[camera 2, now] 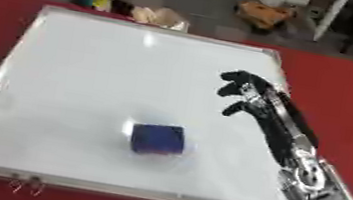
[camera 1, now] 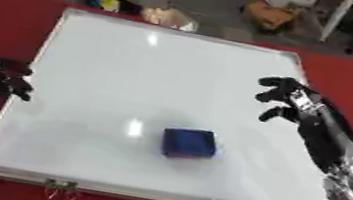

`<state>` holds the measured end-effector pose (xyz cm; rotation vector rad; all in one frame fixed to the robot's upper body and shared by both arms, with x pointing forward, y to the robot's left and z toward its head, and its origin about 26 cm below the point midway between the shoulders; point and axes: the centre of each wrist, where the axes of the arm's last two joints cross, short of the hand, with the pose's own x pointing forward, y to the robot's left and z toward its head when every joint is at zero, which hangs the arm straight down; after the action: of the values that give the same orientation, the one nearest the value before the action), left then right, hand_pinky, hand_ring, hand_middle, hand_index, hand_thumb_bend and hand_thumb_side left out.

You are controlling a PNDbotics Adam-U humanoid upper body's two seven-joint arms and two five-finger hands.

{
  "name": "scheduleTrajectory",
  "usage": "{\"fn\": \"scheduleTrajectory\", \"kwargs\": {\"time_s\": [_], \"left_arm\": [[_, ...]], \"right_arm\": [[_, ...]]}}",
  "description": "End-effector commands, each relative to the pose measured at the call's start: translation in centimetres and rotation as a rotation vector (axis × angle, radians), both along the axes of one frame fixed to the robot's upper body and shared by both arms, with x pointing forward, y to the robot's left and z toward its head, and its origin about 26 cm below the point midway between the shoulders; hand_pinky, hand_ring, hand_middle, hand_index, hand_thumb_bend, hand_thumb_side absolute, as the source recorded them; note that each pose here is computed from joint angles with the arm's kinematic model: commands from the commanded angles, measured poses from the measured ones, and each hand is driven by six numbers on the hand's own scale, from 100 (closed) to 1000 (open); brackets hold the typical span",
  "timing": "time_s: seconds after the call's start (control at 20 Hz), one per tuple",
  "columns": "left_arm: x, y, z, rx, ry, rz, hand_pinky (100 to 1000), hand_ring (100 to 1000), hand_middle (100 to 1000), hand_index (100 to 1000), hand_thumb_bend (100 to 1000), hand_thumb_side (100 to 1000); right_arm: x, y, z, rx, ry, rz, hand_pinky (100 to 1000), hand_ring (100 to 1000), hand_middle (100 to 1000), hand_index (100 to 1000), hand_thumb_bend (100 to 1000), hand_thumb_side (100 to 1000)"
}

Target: Wipe the whiteboard clean with a brush.

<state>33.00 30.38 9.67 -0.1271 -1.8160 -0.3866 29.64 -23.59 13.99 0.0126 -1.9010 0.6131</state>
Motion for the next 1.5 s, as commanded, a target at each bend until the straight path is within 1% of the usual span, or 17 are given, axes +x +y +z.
{"fn": "scheduleTrajectory", "kwargs": {"time_s": [0.05, 0.25, 0.45, 0.5, 0.6, 0.7, 0.75, 0.8, 0.95, 1.05, 1.1, 1.2, 1.4, 1.45, 1.5], "left_arm": [[0.3, -0.1, 1.0, 0.008, -0.030, -0.014, 533, 557, 610, 672, 786, 1000], [0.3, -0.1, 1.0, 0.008, -0.031, -0.016, 532, 557, 610, 672, 787, 1000], [0.3, -0.2, 1.1, 0.008, -0.031, -0.018, 532, 557, 610, 672, 787, 1000], [0.3, -0.2, 1.1, 0.008, -0.031, -0.018, 532, 557, 611, 672, 788, 1000], [0.3, -0.2, 1.1, 0.008, -0.031, -0.018, 532, 557, 611, 672, 788, 1000], [0.3, -0.2, 1.1, 0.008, -0.030, -0.019, 532, 557, 611, 672, 789, 1000], [0.3, -0.2, 1.1, 0.008, -0.030, -0.019, 532, 557, 611, 672, 788, 1000], [0.3, -0.2, 1.0, 0.009, -0.029, -0.019, 532, 557, 611, 672, 789, 1000], [0.3, -0.2, 1.0, 0.008, -0.029, -0.019, 532, 557, 611, 672, 789, 1000], [0.3, -0.2, 1.0, 0.009, -0.028, -0.019, 532, 557, 611, 672, 789, 1000], [0.3, -0.2, 1.0, 0.009, -0.028, -0.019, 532, 557, 611, 672, 789, 1000], [0.3, -0.2, 1.0, 0.009, -0.028, -0.019, 532, 557, 611, 672, 789, 1000], [0.3, -0.2, 1.1, 0.010, -0.029, -0.020, 532, 557, 611, 673, 790, 1000], [0.3, -0.2, 1.1, 0.011, -0.029, -0.020, 532, 557, 611, 673, 790, 1000], [0.3, -0.2, 1.1, 0.011, -0.028, -0.020, 532, 557, 611, 672, 790, 1000]], "right_arm": [[0.0, -0.3, 1.3, -0.049, -0.048, 0.019, 565, 763, 809, 540, 100, 932], [0.1, -0.3, 1.8, -0.085, -0.066, 0.036, 570, 770, 812, 508, 100, 922], [0.1, -0.3, 2.4, -0.127, -0.084, 0.052, 577, 774, 811, 465, 100, 889], [0.1, -0.3, 2.5, -0.139, -0.089, 0.056, 580, 777, 807, 448, 100, 847], [0.1, -0.2, 2.8, -0.168, -0.100, 0.068, 584, 779, 805, 442, 100, 805], [0.2, -0.1, 3.0, -0.198, -0.107, 0.080, 591, 781, 801, 432, 100, 728], [0.2, -0.1, 3.1, -0.214, -0.111, 0.086, 592, 781, 800, 431, 100, 717], [0.2, -0.1, 3.2, -0.229, -0.114, 0.092, 597, 783, 798, 420, 100, 646], [0.1, 0.0, 3.6, -0.285, -0.128, 0.115, 611, 789, 798, 416, 100, 471], [0.1, 0.0, 3.8, -0.326, -0.137, 0.128, 618, 790, 797, 415, 100, 406], [0.1, 0.1, 3.9, -0.346, -0.141, 0.135, 622, 793, 795, 419, 100, 330], [0.1, 0.1, 4.1, -0.388, -0.149, 0.147, 633, 794, 792, 424, 100, 243], [0.1, 0.3, 4.5, -0.475, -0.165, 0.178, 664, 800, 793, 426, 100, 185], [0.0, 0.3, 4.7, -0.496, -0.171, 0.186, 664, 800, 793, 426, 100, 185], [0.0, 0.4, 4.8, -0.518, -0.178, 0.193, 678, 800, 790, 426, 100, 159]]}}
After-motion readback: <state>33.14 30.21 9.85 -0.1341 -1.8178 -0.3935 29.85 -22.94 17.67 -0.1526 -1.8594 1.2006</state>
